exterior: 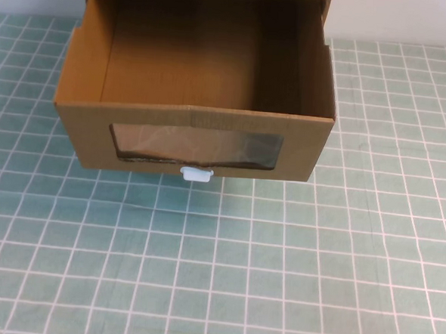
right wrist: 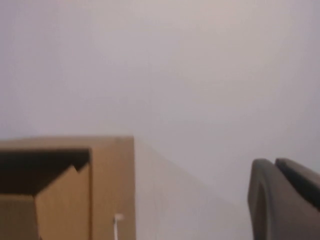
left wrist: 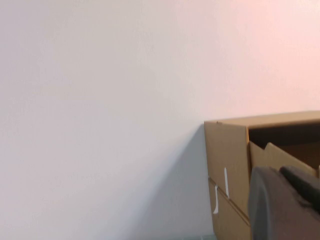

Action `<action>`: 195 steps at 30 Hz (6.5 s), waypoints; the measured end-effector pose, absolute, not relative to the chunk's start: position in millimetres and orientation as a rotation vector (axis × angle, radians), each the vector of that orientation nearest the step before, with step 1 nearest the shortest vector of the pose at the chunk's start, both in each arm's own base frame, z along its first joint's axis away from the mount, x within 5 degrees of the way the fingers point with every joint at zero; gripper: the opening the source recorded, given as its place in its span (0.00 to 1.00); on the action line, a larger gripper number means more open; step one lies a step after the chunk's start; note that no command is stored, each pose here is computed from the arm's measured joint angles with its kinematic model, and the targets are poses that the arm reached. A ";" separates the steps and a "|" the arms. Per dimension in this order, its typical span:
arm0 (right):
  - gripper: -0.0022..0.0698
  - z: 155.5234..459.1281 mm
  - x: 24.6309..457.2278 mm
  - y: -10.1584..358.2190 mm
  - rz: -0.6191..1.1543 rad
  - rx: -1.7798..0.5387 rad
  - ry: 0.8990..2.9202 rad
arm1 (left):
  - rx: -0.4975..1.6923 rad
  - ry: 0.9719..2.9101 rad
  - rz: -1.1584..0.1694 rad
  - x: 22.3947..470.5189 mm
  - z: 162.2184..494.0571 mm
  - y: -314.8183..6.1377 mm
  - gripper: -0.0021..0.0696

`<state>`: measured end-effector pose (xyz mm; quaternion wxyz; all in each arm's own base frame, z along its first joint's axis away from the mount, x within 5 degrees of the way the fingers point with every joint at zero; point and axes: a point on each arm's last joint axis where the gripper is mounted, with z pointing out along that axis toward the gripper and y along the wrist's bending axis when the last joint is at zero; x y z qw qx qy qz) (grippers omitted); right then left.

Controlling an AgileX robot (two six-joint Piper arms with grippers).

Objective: Close the shoe box

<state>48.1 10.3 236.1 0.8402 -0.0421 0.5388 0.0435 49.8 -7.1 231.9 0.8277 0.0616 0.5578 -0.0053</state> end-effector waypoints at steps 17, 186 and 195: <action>0.01 257.9 31.8 17.4 0.146 -0.157 0.840 | 0.129 1.119 -0.018 47.4 237.3 -7.6 0.02; 0.01 293.2 222.4 242.8 0.294 -0.409 1.688 | 0.641 1.990 -0.740 416.7 382.0 -152.8 0.02; 0.01 285.8 225.7 267.4 0.276 -0.620 1.437 | 0.648 1.999 -0.749 415.8 381.4 -153.2 0.02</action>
